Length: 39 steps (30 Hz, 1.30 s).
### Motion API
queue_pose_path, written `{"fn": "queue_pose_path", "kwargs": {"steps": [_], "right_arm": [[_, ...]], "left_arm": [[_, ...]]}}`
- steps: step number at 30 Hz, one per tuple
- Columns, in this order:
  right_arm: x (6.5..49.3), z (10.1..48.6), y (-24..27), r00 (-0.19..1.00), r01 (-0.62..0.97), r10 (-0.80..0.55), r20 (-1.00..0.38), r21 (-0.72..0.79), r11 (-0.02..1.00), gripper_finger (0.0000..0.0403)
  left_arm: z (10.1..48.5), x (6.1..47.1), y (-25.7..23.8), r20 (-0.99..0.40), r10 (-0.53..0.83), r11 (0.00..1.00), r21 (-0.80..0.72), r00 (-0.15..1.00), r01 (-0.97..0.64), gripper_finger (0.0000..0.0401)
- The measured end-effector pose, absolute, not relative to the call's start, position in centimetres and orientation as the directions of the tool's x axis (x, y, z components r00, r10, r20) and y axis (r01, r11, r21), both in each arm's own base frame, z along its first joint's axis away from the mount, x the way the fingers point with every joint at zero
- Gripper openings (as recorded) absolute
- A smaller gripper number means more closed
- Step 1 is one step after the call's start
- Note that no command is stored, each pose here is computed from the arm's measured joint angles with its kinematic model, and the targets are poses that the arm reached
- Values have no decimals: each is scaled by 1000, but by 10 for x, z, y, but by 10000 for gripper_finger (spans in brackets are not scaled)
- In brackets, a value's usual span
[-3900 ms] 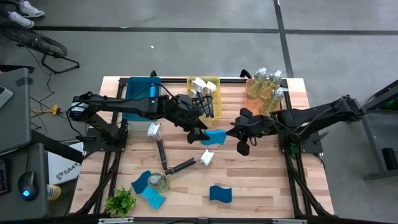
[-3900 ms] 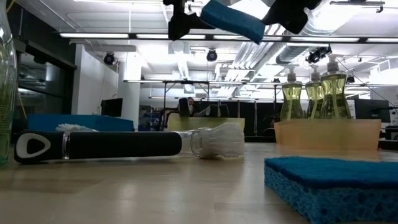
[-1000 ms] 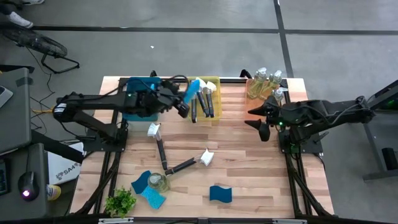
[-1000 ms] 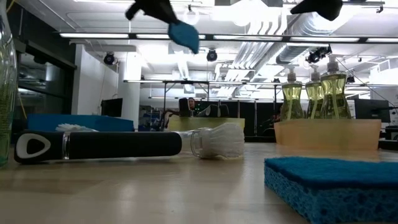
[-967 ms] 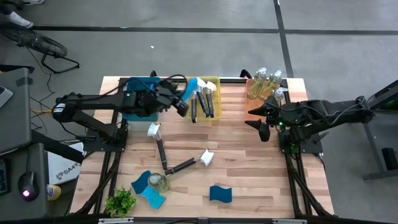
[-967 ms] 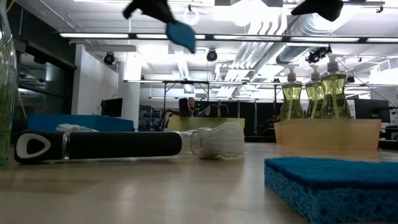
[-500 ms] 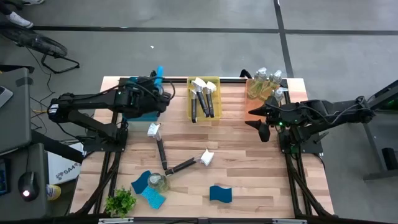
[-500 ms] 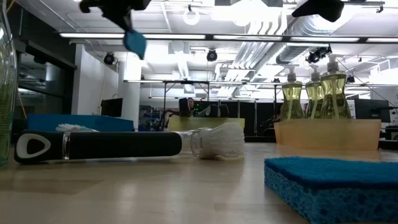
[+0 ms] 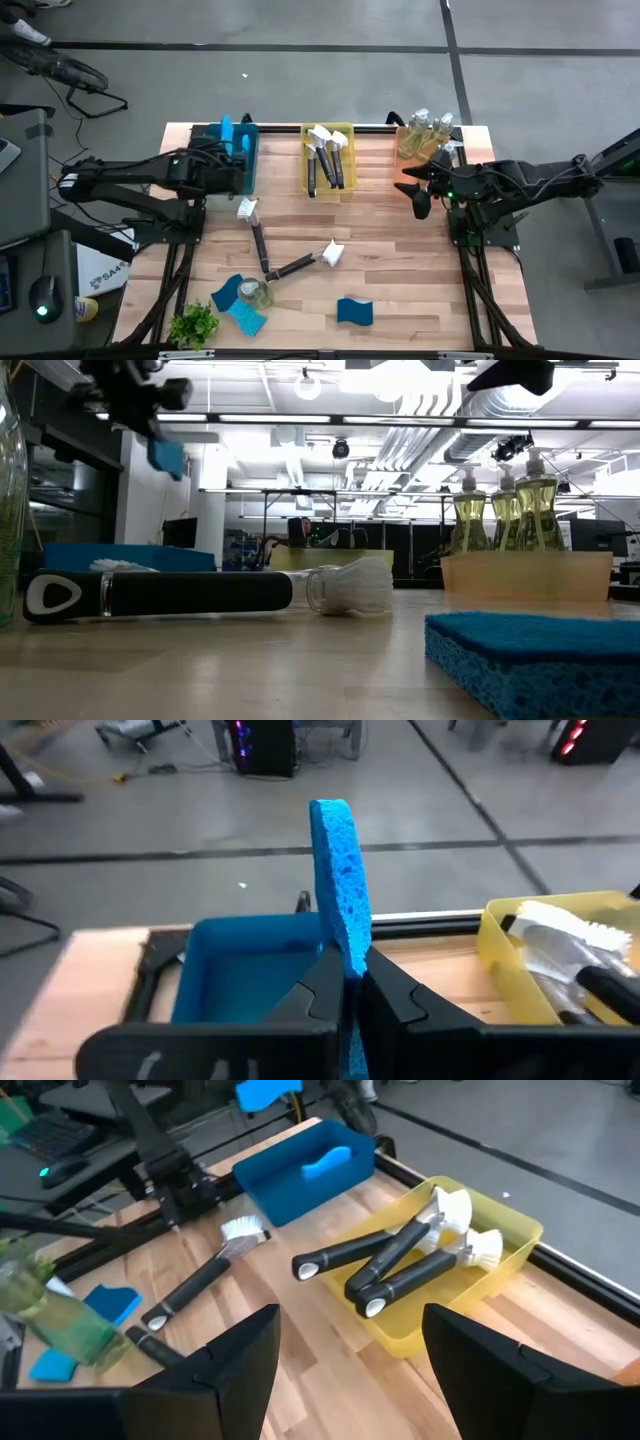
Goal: Pick & Place Kitchen Sink Supplies
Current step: Put the blue dishwashing sponge into the blue bin
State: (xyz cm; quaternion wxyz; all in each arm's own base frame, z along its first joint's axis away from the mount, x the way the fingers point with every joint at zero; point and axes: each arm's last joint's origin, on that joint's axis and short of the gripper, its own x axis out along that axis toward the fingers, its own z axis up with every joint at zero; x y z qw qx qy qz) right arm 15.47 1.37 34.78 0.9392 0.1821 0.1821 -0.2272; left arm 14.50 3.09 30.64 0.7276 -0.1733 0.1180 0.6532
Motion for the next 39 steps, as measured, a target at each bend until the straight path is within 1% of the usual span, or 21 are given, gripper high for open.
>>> {"fn": "queue_pose_path", "kwargs": {"steps": [5, 10, 15, 18, 21, 23, 26, 28, 32, 35, 39], "right_arm": [[155, 349, 13, 823, 519, -392, -411, 260, 814, 238], [155, 349, 12, 814, 540, -418, -404, 260, 801, 238], [155, 349, 12, 811, 550, -427, -399, 271, 790, 238], [155, 350, 12, 817, 548, -430, -385, 282, 788, 238], [158, 352, 12, 813, 561, -453, -366, 284, 778, 238], [160, 351, 12, 809, 568, -461, -364, 281, 774, 238], [165, 349, 13, 803, 572, -463, -375, 268, 775, 238], [170, 346, 14, 797, 576, -464, -387, 256, 776, 238], [180, 341, 16, 788, 579, -461, -407, 239, 779, 238], [189, 338, 18, 791, 573, -453, -412, 240, 783, 238], [198, 334, 19, 790, 570, -448, -418, 233, 788, 238]], "left_arm": [[286, 119, 30, -391, 901, 111, -211, 188, -971, 10], [269, 96, 29, -374, 893, 146, -287, 251, -947, 10], [259, 75, 28, -346, 894, 150, -369, 286, -917, 10], [259, 70, 28, -315, 892, 181, -410, 324, -894, 10], [265, 72, 27, -278, 869, 269, -429, 410, -862, 10], [272, 78, 26, -244, 832, 366, -434, 498, -823, 10], [283, 88, 24, -173, 746, 535, -420, 644, -733, 10], [289, 92, 23, -120, 698, 611, -414, 706, -674, 10], [300, 93, 27, -34, 674, 660, -420, 738, -623, 10], [308, 93, 34, 42, 630, 711, -433, 775, -554, 10], [312, 101, 49, 81, 553, 768, -435, 829, -470, 10]]}}
